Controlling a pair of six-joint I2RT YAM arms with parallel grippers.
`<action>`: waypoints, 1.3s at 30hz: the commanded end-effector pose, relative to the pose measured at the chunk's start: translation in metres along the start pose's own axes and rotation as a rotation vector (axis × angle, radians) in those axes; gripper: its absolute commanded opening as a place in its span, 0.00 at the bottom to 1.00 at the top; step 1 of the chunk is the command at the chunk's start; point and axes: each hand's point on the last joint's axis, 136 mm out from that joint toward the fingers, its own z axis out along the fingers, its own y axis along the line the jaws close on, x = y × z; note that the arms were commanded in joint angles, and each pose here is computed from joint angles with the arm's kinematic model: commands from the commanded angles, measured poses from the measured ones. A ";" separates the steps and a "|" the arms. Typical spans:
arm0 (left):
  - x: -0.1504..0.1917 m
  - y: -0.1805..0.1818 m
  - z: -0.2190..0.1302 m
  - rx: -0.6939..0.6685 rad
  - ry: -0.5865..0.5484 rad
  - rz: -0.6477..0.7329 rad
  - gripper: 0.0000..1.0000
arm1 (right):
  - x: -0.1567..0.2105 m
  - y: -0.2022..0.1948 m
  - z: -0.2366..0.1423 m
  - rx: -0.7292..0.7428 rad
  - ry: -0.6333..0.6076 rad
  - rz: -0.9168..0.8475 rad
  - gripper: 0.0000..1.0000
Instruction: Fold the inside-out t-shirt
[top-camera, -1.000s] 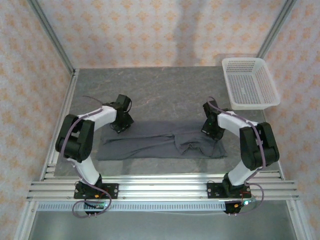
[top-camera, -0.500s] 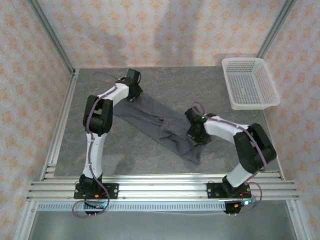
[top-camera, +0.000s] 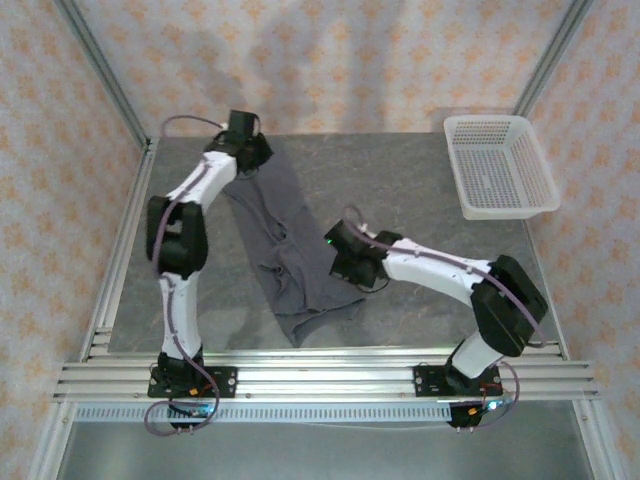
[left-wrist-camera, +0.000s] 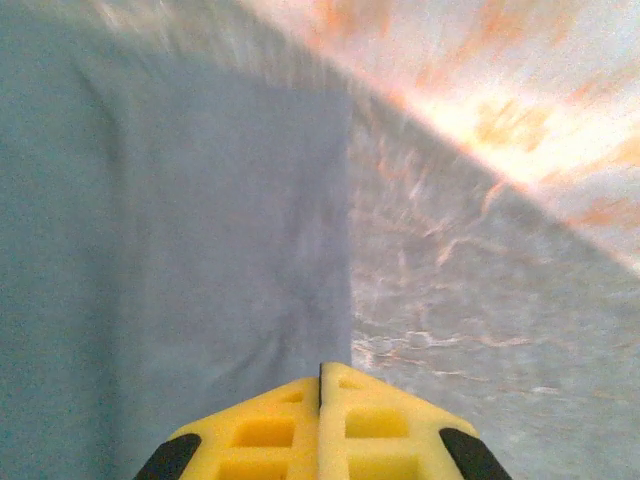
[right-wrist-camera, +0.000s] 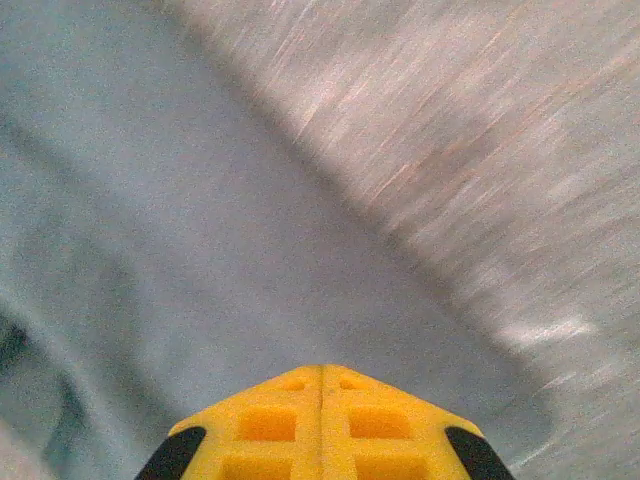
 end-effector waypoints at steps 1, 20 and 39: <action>-0.020 0.038 -0.049 -0.102 -0.042 0.026 0.00 | -0.016 -0.033 0.016 0.128 -0.034 -0.041 0.00; 0.050 0.073 0.105 -0.054 0.224 -0.038 0.00 | 0.100 -0.007 0.051 0.048 0.322 -0.269 0.00; 0.066 0.073 -0.122 0.150 0.106 -0.155 0.36 | 0.051 -0.021 0.015 -0.157 0.093 -0.144 0.37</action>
